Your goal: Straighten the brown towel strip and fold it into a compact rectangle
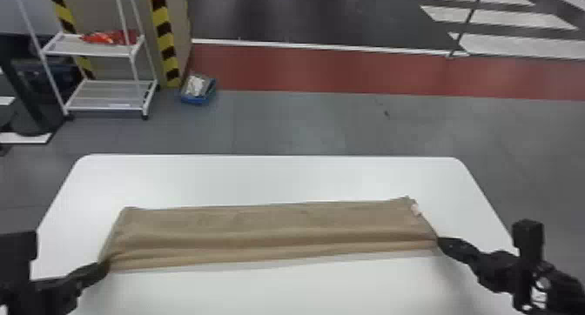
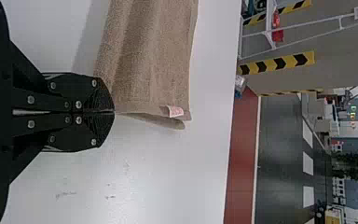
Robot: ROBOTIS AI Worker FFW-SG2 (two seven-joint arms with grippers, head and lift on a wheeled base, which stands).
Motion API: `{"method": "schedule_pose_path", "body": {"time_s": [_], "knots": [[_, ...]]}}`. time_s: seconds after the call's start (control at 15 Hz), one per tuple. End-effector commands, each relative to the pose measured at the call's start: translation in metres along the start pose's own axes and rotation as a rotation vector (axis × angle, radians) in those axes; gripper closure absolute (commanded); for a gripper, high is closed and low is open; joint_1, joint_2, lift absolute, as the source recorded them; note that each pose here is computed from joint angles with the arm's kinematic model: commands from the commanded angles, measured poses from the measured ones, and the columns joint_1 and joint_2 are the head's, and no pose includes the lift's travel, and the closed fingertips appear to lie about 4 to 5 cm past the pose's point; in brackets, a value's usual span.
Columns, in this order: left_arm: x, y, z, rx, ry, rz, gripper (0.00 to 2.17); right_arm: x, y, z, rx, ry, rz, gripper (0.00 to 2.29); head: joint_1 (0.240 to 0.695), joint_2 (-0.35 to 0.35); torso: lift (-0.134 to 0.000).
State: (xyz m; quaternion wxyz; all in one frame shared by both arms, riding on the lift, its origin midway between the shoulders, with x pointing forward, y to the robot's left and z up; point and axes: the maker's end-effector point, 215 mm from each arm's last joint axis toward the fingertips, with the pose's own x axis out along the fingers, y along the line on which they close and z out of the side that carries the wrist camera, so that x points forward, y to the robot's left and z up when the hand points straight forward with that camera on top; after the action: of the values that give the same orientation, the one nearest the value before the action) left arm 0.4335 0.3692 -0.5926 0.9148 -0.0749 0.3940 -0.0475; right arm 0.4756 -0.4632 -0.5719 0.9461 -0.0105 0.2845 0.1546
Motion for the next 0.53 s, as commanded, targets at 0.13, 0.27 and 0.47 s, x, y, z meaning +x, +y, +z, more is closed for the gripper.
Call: {"method": "schedule_pose_path", "body": {"time_s": [0.13,0.27,0.47], "knots": [[-0.021,-0.002,-0.014,-0.01,0.061,-0.002,1.71,-0.02,0.0,-0.013,0.065,0.006,-0.002,1.42,0.695,-0.118,0.0],[-0.027,-0.001,-0.016,-0.009,0.068,0.0,1.71,-0.033,-0.005,-0.016,0.083,0.013,-0.011,1.42,0.695,-0.128,0.0],[-0.03,-0.005,-0.02,-0.013,0.079,-0.005,1.69,-0.042,-0.006,-0.018,0.103,0.02,-0.013,1.42,0.695,-0.142,0.0]]}}
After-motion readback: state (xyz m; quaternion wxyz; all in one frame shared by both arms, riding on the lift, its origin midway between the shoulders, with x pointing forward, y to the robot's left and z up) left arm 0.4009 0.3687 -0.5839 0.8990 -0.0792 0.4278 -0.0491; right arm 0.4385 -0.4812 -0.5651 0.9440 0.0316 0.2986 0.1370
